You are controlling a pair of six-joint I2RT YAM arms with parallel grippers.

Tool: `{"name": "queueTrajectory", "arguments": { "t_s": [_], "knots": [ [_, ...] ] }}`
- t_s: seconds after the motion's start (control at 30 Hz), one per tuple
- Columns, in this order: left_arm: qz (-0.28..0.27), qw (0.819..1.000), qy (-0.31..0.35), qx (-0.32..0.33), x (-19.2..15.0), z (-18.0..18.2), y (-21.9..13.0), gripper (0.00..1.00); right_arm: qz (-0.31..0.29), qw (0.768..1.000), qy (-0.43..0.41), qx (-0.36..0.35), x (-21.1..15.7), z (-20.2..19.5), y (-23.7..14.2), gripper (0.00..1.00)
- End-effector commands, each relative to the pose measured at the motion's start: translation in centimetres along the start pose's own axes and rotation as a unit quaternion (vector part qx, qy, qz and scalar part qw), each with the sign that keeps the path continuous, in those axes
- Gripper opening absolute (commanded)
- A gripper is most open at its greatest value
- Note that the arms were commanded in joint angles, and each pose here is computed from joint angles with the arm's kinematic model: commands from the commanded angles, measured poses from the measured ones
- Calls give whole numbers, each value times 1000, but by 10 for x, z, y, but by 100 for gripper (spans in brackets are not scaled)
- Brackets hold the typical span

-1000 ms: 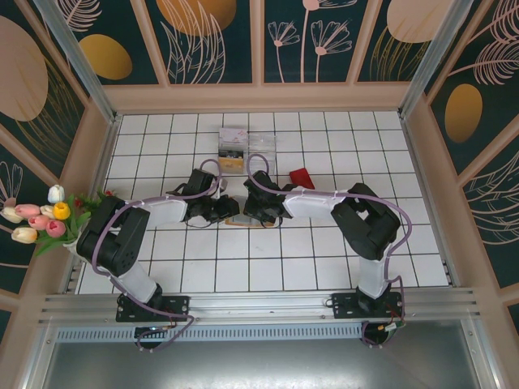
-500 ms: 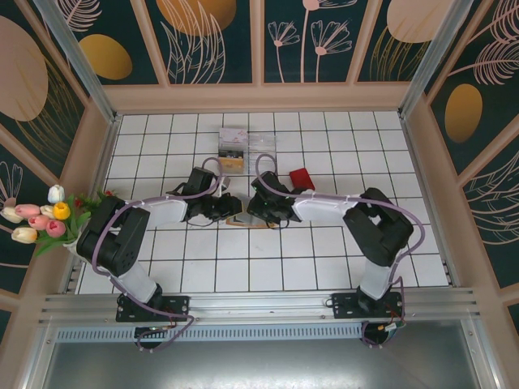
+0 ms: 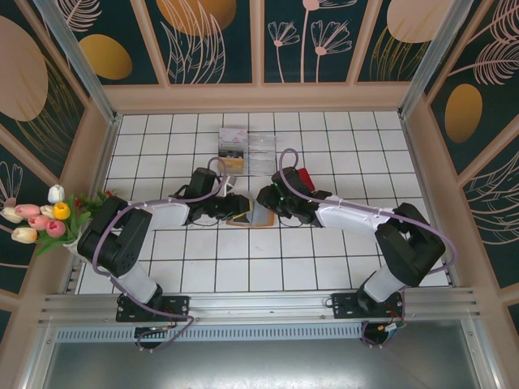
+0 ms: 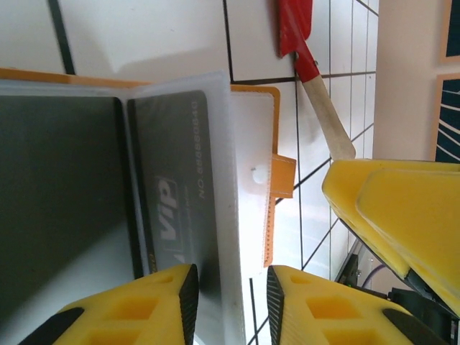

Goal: Take the credit cards out of the card holder

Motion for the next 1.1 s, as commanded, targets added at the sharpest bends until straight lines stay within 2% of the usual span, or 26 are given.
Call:
{"name": "queueTrajectory", "arguments": {
  "t_s": [0.0, 0.47, 0.77, 0.97, 1.07],
  "knots": [
    [-3, 1000, 18, -22, 5, -12, 3, 36, -16, 1000, 6, 14, 6, 3, -8, 39],
    [3, 999, 19, -28, 5, -16, 13, 37, -27, 1000, 3, 9, 11, 4, -15, 39],
    [1, 999, 15, -32, 6, -18, 15, 48, -34, 999, -2, 11, 13, 5, -18, 40],
    [-3, 1000, 8, -18, 5, -14, 16, 49, -28, 1000, -6, 10, 13, 7, -16, 40],
    [-16, 1000, 1, 8, 6, -11, 12, 44, -20, 1000, -9, 10, 12, 9, -12, 40]
  ]
}}
Point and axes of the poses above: each hand's point on the last joint's axis, 136 mm out from that joint toward the fingers, its own y axis out along the fingers, its own z axis along the line the jaws close on, x = y × z, the point moved 6 cm from there along -y, back along the fingers, and after that the axes turned 9 degrees about y, right-handed, at the moved point
